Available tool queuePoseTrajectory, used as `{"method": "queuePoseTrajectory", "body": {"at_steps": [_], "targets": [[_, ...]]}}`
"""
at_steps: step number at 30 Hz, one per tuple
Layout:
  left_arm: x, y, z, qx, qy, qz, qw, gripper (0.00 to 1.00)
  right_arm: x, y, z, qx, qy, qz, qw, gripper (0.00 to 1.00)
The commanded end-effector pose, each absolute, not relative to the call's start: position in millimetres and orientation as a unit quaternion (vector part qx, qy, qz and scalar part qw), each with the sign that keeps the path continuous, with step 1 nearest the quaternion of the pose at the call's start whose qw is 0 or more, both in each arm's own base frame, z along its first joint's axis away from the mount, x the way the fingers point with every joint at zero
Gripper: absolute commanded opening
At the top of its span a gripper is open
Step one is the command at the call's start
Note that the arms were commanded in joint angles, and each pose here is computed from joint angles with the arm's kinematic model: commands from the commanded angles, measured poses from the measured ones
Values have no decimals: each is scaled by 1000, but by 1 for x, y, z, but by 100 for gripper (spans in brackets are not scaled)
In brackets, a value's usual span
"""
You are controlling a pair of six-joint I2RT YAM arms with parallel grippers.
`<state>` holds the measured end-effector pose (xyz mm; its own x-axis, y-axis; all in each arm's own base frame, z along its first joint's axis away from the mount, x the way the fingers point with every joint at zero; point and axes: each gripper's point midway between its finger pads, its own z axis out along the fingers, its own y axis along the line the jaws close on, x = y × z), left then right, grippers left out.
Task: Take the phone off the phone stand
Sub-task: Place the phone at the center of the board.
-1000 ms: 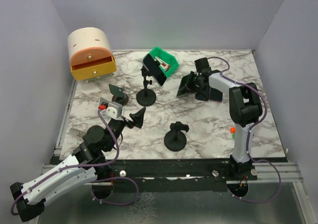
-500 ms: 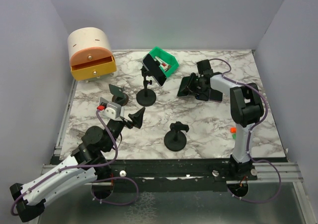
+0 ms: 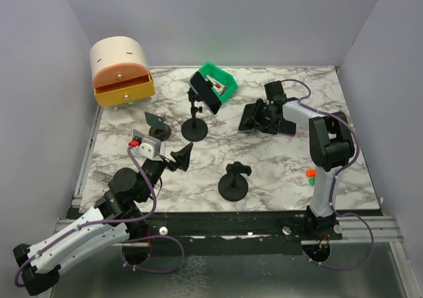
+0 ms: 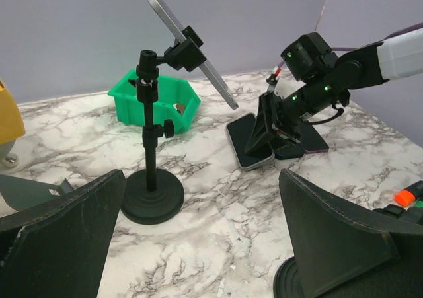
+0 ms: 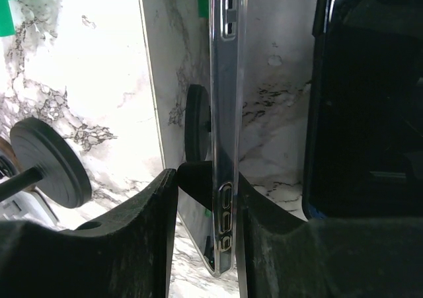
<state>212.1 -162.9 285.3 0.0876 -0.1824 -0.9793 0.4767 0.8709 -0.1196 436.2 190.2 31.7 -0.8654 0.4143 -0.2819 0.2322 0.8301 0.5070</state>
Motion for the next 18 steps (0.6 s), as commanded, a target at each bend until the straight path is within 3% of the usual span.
{"method": "queuePoseTrajectory", "body": {"at_steps": [1,10,18], "targets": [[209,-162,301,112,625,-239,735,99,411,162,15,173,955,173,168,40],[207,-162,302,111,623,-244,735,99,407,167,20,163,953,189,170,54],[207,-163,302,113,623,-246,734,99,408,161,29,158,955,175,180,56]]}}
